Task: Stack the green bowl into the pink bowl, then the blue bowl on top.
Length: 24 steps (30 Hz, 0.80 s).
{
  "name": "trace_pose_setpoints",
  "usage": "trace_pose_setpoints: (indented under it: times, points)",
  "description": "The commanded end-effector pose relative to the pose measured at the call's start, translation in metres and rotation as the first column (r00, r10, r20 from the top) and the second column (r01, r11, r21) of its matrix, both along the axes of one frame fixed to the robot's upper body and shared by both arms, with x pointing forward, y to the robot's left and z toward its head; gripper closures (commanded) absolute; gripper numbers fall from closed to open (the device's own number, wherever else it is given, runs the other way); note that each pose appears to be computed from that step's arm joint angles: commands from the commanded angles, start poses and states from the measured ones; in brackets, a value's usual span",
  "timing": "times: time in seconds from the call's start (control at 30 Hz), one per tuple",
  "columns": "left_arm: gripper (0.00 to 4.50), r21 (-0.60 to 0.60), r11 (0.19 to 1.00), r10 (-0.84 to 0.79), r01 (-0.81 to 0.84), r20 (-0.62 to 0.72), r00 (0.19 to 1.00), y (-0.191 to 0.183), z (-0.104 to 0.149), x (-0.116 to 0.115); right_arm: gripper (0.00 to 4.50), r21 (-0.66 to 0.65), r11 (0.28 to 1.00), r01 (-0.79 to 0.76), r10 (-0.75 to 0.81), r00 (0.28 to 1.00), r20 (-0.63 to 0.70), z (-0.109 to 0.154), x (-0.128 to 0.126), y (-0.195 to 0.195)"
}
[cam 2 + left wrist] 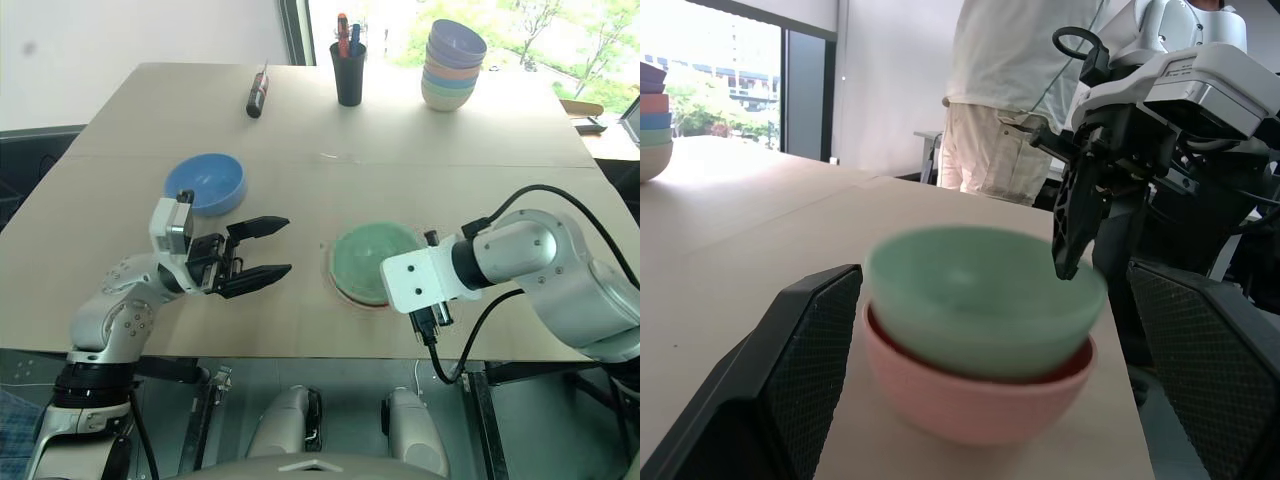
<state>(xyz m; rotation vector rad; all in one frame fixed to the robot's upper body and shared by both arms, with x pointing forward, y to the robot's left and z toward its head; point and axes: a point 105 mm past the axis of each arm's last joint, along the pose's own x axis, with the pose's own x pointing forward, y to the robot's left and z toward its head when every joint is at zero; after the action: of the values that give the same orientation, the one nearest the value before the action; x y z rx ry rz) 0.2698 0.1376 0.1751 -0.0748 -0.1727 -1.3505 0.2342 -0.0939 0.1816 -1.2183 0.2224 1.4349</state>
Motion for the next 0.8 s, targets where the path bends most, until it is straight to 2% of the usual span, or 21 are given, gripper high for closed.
trace_pose_setpoints:
  times: [0.03,0.1,0.13,0.17,0.27,0.37,0.47,0.6,0.8]
  points:
    - [0.00,-0.003,1.000,-0.006,0.006,0.040,0.999,0.000,0.008,-0.004,1.15,0.008,1.000,-0.029,0.029,0.999,0.034,0.008,-0.005,0.003]
    - [0.00,-0.001,1.000,-0.007,0.007,0.039,0.999,0.000,0.008,-0.004,0.38,0.055,0.998,-0.024,0.020,0.998,0.065,0.012,-0.001,0.006]
    - [0.00,-0.001,1.000,-0.007,0.007,0.038,0.999,0.000,0.008,-0.004,0.10,0.077,0.997,-0.010,0.004,0.997,0.071,0.014,0.001,0.007]
    - [0.00,0.000,1.000,-0.007,0.007,0.039,0.999,-0.001,0.008,-0.004,0.02,0.083,0.997,0.006,-0.011,0.998,0.059,0.014,0.001,0.005]
    - [0.00,0.000,1.000,-0.007,0.007,0.040,0.999,-0.001,0.008,-0.004,0.02,0.123,0.991,0.053,-0.053,0.999,0.000,0.014,-0.003,-0.003]
    - [0.00,-0.002,1.000,0.000,0.000,0.044,0.999,0.000,0.009,-0.003,0.02,0.266,0.957,0.111,-0.103,0.994,-0.045,0.032,-0.004,0.006]
    - [0.00,-0.004,1.000,0.012,-0.012,0.047,0.999,0.001,0.009,0.000,0.02,0.345,0.926,0.154,-0.142,0.988,-0.059,0.044,-0.002,0.003]
    - [0.00,0.048,0.992,0.118,-0.121,0.057,0.991,0.004,0.003,0.020,0.02,0.495,0.829,0.261,-0.242,0.965,-0.105,0.069,0.006,-0.020]
    - [0.00,0.159,0.943,0.272,-0.292,0.134,0.953,0.013,-0.003,0.049,0.02,0.622,0.719,0.310,-0.251,0.950,-0.184,0.091,0.000,-0.033]
